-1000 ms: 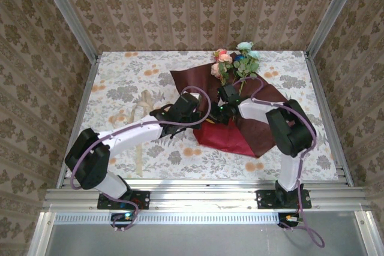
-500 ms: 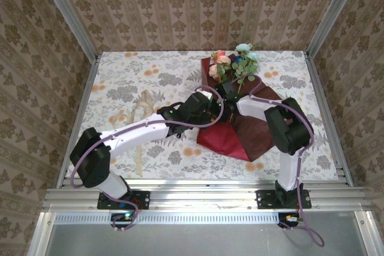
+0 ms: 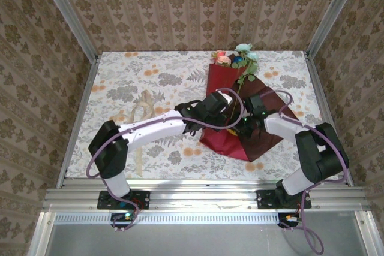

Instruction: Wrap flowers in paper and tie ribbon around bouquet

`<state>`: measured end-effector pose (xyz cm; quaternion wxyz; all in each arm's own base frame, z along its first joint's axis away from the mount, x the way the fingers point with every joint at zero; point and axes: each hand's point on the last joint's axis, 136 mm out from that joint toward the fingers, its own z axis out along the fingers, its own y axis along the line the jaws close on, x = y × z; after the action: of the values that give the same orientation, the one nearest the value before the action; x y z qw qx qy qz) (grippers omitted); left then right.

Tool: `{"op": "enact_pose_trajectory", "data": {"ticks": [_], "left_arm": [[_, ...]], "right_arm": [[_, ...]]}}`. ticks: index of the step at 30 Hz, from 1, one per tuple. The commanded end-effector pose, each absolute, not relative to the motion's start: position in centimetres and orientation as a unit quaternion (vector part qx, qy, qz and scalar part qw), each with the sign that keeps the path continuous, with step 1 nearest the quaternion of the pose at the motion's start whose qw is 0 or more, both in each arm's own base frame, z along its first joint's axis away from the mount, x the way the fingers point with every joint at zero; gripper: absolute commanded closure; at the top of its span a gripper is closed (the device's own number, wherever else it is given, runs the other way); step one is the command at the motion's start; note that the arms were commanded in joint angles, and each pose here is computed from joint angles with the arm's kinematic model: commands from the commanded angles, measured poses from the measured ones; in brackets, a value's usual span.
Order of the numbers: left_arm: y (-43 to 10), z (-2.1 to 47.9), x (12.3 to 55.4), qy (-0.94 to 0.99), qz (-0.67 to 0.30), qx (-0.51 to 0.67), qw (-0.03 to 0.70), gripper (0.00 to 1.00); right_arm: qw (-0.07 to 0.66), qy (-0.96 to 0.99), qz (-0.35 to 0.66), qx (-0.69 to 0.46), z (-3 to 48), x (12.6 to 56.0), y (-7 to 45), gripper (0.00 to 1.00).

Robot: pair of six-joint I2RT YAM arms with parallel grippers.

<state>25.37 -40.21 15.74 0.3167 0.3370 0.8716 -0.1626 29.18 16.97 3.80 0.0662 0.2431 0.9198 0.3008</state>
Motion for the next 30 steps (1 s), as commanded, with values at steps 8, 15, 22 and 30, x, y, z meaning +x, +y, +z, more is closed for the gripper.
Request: {"op": "enact_pose_trajectory", "data": {"ticks": [8,15,22,30], "left_arm": [[-44.1,15.1,23.6,0.863,-0.245,0.347,0.275,0.98],[-45.2,14.3,23.4,0.865,-0.29,0.323,0.253,0.98],[-45.1,11.4,23.2,0.873,-0.282,0.328,0.224,0.99],[-45.1,9.7,23.3,0.875,-0.255,0.346,0.221,0.98]], "right_arm": [[0.046,0.911,0.317,0.259,1.9,29.5,17.8,0.86],[0.057,0.91,0.321,0.256,2.9,29.4,17.4,0.84],[0.12,0.913,0.269,0.282,7.4,29.0,12.4,0.67],[0.226,0.883,0.247,0.329,15.8,30.3,7.2,0.41]]}}
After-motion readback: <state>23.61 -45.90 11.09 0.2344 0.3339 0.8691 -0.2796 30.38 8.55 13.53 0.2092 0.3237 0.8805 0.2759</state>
